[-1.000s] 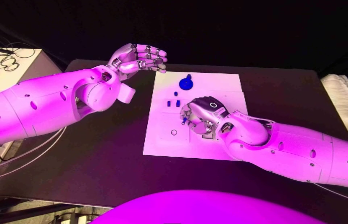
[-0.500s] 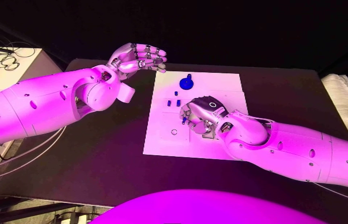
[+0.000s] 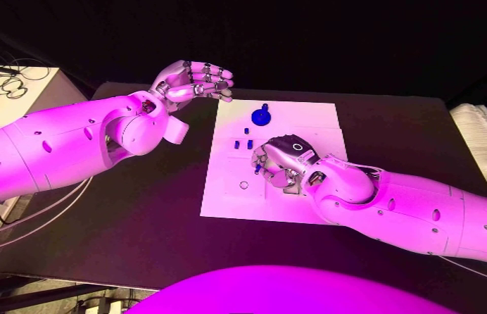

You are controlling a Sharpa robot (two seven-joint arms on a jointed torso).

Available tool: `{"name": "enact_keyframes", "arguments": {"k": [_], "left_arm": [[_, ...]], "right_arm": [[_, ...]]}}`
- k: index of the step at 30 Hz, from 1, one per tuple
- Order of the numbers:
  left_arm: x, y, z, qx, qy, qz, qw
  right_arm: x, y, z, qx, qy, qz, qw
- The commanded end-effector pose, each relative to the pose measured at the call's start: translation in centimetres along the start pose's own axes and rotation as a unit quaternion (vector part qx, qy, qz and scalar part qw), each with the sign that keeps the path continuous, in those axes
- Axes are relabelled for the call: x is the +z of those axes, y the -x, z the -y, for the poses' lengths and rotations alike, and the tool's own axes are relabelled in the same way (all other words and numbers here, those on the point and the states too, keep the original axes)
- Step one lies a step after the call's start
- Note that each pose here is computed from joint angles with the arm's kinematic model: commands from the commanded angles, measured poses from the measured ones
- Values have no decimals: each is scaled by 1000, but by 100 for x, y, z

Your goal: Assemble the parts on the task board

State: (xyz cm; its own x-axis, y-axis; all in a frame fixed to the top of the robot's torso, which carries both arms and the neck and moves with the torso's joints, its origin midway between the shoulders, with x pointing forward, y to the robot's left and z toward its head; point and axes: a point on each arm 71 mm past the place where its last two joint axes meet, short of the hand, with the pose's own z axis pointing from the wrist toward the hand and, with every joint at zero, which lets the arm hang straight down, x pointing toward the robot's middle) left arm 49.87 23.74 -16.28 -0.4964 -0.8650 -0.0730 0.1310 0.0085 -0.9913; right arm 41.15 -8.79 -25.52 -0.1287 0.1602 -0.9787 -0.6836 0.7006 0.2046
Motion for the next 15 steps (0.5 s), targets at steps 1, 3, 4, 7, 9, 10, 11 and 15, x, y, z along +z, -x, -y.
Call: {"name": "enact_keyframes", "arguments": {"k": [1,3,4,7,9,10,11,15], "left_arm": [[2,-13,7,-4,-3,-8,1000],[3,-14,6,-4,-3,-8,1000],[4,-15,6,-4,-3,-8,1000],[6,-16,4,-4,-2,-8,1000],[8,-16,3,-4,-2,-8,1000],[8,-15,3,-4,-2,-8,1000],[9,-15,2,-4,-2,-8,1000],[10,-14,1,-4,-1,-9,1000]], "right_arm": [[-3,-21,0,-7,1,-7,1000],[-3,-21,-2,-8,2,-7,1000],[-3,-21,-3,-8,2,-7,1000],[-2,-23,-6,-8,2,-8,1000],[-2,-23,-10,-8,3,-7,1000],[-3,-22,-13,-8,3,-7,1000],[-4,-22,-15,-8,4,-6,1000],[-11,-18,-26,-7,6,-5,1000]]}}
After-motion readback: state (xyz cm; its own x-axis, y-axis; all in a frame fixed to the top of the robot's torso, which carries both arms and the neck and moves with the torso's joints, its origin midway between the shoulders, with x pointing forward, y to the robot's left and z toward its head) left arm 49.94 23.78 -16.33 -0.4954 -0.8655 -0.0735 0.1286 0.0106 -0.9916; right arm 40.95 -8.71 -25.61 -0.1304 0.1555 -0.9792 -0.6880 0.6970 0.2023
